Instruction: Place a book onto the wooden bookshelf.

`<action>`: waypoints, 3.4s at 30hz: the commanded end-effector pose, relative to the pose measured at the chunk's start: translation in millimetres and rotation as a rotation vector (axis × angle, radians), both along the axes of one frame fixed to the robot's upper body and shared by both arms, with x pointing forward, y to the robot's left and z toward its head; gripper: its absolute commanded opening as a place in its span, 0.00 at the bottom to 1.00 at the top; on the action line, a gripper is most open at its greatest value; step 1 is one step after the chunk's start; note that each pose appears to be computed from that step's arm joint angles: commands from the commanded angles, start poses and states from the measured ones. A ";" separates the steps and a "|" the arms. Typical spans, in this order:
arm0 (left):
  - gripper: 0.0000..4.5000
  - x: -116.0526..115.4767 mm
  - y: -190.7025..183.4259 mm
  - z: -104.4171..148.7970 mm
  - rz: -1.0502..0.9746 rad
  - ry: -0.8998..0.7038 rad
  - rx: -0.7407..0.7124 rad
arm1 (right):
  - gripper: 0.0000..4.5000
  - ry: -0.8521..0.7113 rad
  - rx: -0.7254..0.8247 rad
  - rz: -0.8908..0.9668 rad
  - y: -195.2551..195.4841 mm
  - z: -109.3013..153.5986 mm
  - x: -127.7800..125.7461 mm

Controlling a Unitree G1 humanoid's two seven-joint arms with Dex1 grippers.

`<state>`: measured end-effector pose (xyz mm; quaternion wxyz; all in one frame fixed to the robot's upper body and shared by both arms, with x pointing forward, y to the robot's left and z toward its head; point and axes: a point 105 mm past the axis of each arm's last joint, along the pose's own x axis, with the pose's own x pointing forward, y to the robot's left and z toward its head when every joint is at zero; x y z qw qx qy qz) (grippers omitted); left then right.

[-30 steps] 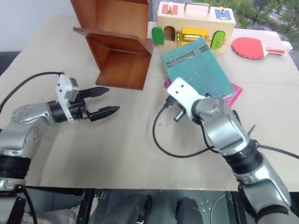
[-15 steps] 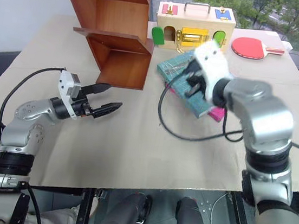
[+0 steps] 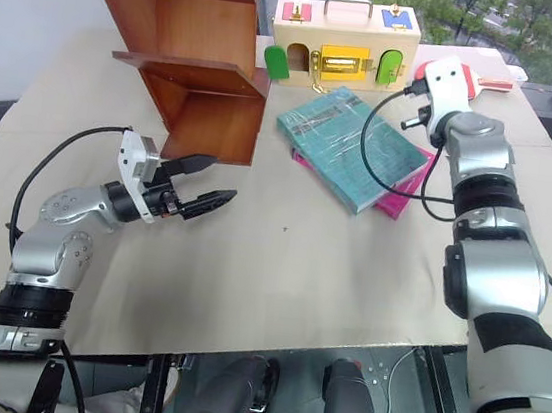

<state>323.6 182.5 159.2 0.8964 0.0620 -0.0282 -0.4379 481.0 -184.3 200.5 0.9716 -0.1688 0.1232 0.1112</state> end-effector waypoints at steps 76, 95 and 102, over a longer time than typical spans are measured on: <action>0.01 85.5 -146.3 2.3 -0.156 1.115 -0.836 | 1.00 -0.309 0.062 0.390 62.2 10.4 -250.7; 0.01 2.6 -139.2 198.6 -0.365 -0.883 0.447 | 1.00 -0.429 0.210 0.363 31.6 40.8 -278.8; 0.01 21.8 -68.7 245.0 -0.144 -0.996 0.843 | 1.00 -0.437 0.239 0.402 38.6 44.9 -263.8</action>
